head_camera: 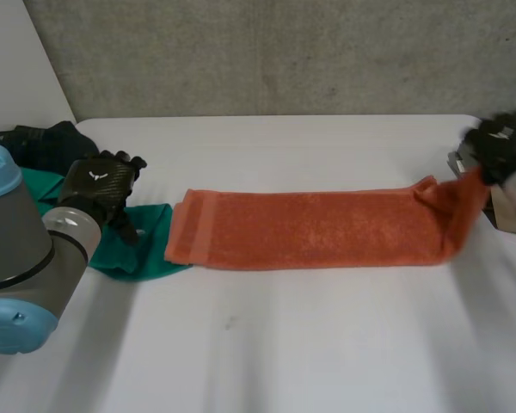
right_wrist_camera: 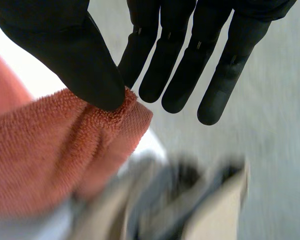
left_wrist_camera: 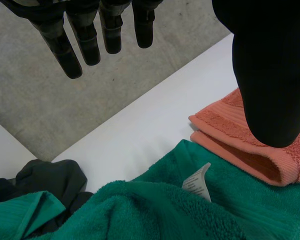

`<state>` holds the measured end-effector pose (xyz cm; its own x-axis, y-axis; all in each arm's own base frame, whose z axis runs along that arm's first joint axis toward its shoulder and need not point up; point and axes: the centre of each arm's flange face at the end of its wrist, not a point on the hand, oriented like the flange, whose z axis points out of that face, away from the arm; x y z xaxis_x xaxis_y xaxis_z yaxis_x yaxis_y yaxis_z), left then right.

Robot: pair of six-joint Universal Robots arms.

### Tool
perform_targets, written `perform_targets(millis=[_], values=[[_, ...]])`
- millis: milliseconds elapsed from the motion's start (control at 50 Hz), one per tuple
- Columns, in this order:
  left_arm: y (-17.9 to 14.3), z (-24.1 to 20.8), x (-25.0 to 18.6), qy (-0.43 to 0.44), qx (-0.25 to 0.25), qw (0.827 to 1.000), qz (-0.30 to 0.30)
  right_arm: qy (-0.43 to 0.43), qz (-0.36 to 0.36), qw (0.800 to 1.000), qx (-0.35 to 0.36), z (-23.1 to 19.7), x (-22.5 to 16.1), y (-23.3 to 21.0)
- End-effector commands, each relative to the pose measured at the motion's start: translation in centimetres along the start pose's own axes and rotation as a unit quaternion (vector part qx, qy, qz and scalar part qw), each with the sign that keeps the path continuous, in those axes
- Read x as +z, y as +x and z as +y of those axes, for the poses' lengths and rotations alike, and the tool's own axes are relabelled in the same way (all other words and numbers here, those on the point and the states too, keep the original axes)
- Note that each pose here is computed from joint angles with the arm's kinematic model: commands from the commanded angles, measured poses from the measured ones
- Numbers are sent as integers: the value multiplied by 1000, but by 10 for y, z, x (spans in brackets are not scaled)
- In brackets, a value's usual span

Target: Fold the laundry.

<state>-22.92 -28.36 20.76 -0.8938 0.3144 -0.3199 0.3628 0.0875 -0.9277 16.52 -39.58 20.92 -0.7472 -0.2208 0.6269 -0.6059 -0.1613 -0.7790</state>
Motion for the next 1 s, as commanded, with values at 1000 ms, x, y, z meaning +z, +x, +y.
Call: perform_targets(millis=[1000], values=[[141,24,-4,54,56,980,184,-33,-218,962,159,-37,-72,-178]])
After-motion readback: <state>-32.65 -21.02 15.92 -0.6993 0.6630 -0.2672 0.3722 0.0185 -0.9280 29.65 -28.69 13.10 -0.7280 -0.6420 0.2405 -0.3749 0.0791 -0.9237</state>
